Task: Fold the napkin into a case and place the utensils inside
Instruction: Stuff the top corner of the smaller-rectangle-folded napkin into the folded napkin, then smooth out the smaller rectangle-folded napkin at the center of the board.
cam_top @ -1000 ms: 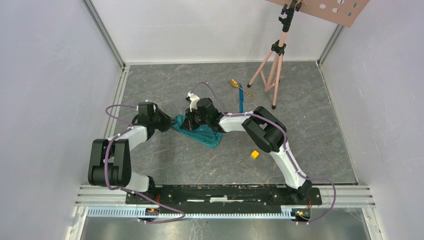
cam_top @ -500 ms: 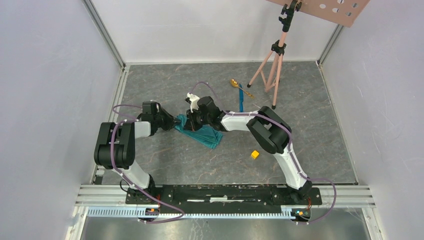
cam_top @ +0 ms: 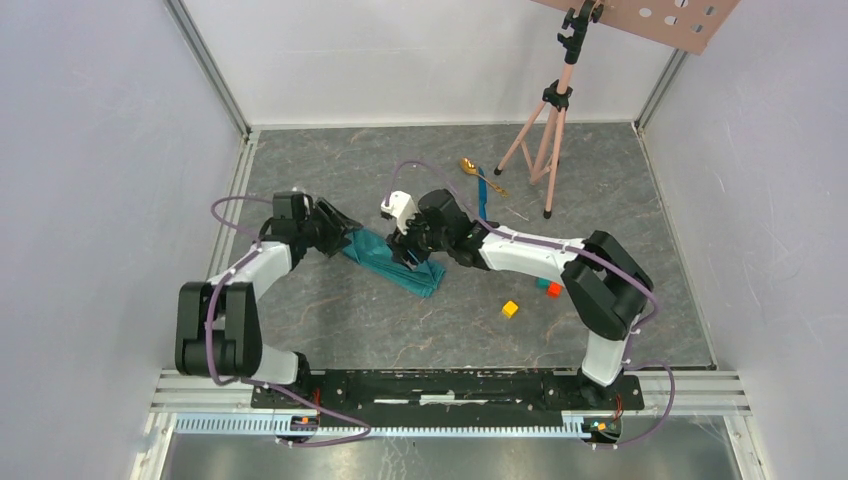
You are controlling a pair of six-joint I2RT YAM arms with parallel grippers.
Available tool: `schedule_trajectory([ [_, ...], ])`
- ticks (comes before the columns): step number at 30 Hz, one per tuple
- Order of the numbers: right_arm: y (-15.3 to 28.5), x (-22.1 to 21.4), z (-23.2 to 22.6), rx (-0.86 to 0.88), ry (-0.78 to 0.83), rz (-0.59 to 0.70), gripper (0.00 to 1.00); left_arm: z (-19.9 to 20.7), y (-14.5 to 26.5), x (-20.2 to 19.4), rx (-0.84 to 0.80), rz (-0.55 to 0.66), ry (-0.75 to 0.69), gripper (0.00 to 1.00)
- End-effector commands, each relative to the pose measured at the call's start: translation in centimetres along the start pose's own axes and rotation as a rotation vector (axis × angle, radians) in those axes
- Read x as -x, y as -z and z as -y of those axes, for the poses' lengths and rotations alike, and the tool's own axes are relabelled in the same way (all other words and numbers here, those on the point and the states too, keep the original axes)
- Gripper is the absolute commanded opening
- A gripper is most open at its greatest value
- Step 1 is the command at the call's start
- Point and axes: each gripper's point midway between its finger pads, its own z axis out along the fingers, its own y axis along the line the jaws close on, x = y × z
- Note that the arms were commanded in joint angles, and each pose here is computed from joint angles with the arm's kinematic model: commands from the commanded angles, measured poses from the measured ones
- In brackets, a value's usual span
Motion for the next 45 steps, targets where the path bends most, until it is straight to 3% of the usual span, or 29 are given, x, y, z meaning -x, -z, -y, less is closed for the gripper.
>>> schedule_trajectory([
  [1,1.2,-2.2,0.0,-0.034,0.231,-0.068,0.61,1.2,3.8,-0.3,0.033,-0.005,-0.035,0.62],
  [6,0.3,-2.7,-0.4,-0.063,0.303,-0.107,0.48,-0.3,4.1,-4.8,0.004,-0.108,0.138,0.52],
  [13,-1.1,-4.0,-1.2,-0.051,0.317,-0.144,0.5,-1.4,3.0,-8.9,0.004,-0.162,0.197,0.52],
  [16,-1.4,-4.8,-1.1,-0.066,0.317,-0.166,0.5,-1.6,2.4,-9.6,0.008,-0.164,0.211,0.47],
  [20,-2.1,-5.4,-1.0,-0.063,0.305,-0.194,0.41,-1.0,1.3,-10.2,0.006,-0.172,0.193,0.39],
  [25,-2.2,-6.1,-1.2,-0.056,0.297,-0.206,0.44,-1.6,0.5,-11.3,0.037,-0.185,0.22,0.39],
  [31,-2.4,-6.6,-1.2,-0.07,0.3,-0.209,0.46,-2.8,0.0,-11.7,0.091,-0.176,0.253,0.31],
  [40,-2.5,-5.8,-1.4,-0.095,0.299,-0.174,0.13,-4.0,-0.5,-12.2,0.117,-0.173,0.245,0.23],
  [45,-2.4,-4.7,-1.9,-0.084,0.298,-0.161,0.0,-4.7,-0.9,-12.8,0.128,-0.18,0.248,0.19],
])
